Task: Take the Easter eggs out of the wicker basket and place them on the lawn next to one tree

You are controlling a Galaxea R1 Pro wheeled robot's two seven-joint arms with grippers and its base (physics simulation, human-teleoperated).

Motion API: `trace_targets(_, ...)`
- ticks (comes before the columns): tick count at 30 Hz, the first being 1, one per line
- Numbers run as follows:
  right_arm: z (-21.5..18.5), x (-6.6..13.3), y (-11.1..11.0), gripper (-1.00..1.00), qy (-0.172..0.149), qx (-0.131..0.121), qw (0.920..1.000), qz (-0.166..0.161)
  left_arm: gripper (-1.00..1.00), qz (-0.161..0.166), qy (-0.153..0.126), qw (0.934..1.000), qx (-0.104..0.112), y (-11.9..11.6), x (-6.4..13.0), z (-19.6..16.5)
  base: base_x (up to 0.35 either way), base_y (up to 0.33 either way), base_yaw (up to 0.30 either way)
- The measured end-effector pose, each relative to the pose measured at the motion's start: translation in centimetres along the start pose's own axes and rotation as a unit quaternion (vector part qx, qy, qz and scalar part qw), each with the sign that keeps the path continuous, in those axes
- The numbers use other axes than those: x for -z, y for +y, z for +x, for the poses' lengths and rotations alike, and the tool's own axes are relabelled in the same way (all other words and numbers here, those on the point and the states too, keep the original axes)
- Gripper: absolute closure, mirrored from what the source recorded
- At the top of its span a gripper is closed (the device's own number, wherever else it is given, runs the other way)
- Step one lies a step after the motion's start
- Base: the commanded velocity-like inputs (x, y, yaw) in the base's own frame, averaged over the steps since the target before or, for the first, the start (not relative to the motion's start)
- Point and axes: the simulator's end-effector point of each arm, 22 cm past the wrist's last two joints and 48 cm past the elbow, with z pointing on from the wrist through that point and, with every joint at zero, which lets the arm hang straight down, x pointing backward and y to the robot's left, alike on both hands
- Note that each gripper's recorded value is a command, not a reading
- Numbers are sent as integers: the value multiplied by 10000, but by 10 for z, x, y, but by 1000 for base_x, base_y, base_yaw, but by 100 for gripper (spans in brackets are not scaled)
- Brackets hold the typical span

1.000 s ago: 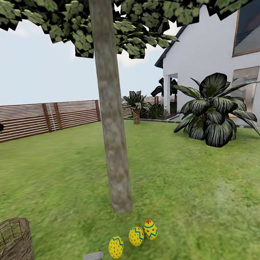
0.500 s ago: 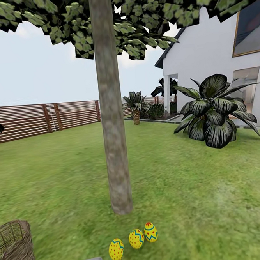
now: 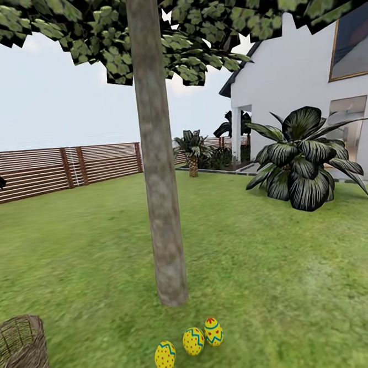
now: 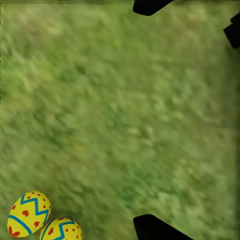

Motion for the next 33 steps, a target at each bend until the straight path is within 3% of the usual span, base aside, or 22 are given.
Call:
trace_targets(12, -10, 16, 5, -100, -32, -55, 10000, 7, -100, -6, 67, 10000, -11, 2, 14, -6, 0, 0, 22)
trace_targets(33, -10, 39, 1, -100, 191, -39, 9997, 142, -100, -2, 251, 9997, -80, 5, 35, -13, 0, 0, 12)
